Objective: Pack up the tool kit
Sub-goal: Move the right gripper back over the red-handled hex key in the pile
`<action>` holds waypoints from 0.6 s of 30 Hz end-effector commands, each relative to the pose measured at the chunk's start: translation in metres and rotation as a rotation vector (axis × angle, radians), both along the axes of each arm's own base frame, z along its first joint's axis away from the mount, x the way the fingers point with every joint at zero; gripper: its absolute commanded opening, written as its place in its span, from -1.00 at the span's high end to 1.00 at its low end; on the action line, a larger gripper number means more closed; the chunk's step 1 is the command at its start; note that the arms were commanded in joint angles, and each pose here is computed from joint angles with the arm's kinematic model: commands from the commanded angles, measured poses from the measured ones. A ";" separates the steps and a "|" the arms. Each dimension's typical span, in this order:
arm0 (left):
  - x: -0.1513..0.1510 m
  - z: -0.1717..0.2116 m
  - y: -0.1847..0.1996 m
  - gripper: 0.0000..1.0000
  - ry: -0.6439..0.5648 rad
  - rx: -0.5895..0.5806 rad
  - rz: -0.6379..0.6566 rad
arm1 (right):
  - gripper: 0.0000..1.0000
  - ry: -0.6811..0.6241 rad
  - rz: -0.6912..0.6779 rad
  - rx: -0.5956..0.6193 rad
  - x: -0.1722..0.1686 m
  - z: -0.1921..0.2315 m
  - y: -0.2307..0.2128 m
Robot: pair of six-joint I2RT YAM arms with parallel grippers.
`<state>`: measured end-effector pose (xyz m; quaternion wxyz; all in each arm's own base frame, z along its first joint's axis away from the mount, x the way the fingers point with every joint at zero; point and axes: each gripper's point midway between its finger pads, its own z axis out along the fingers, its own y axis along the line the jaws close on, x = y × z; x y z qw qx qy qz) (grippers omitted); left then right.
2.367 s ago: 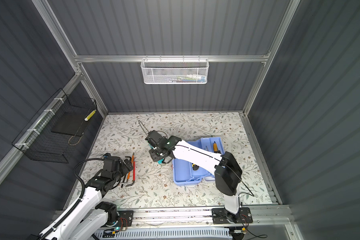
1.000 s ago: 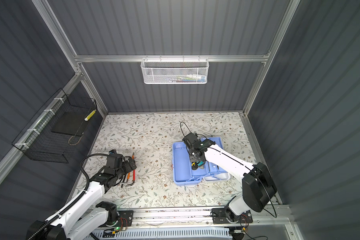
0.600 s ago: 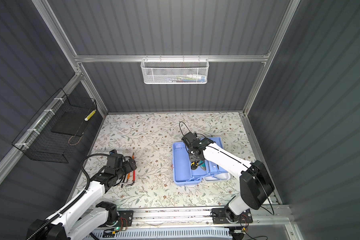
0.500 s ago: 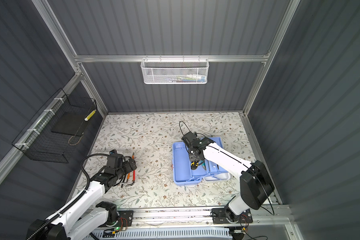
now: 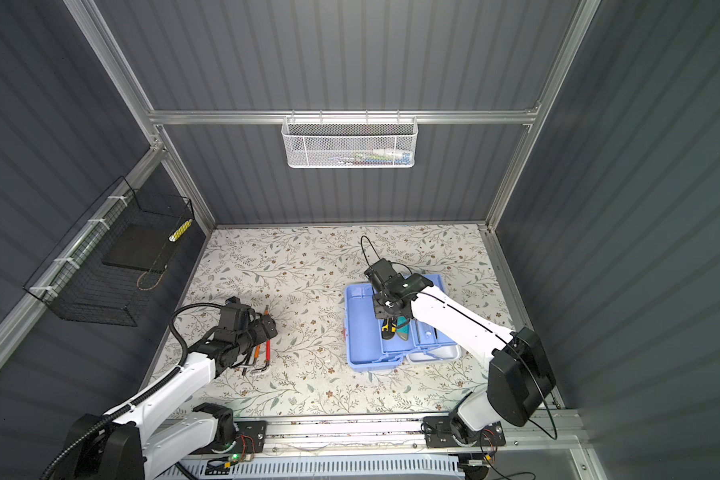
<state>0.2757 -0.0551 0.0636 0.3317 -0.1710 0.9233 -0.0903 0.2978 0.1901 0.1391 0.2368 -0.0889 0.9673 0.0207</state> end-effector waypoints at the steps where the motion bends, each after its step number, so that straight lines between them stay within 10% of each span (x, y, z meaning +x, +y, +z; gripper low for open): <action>1: 0.009 0.005 -0.007 -0.99 -0.026 -0.019 -0.026 | 0.29 -0.006 0.045 0.089 0.004 0.008 0.023; 18: 0.014 -0.026 -0.016 -0.99 0.120 -0.041 -0.023 | 0.27 -0.031 0.121 0.256 -0.008 0.028 0.049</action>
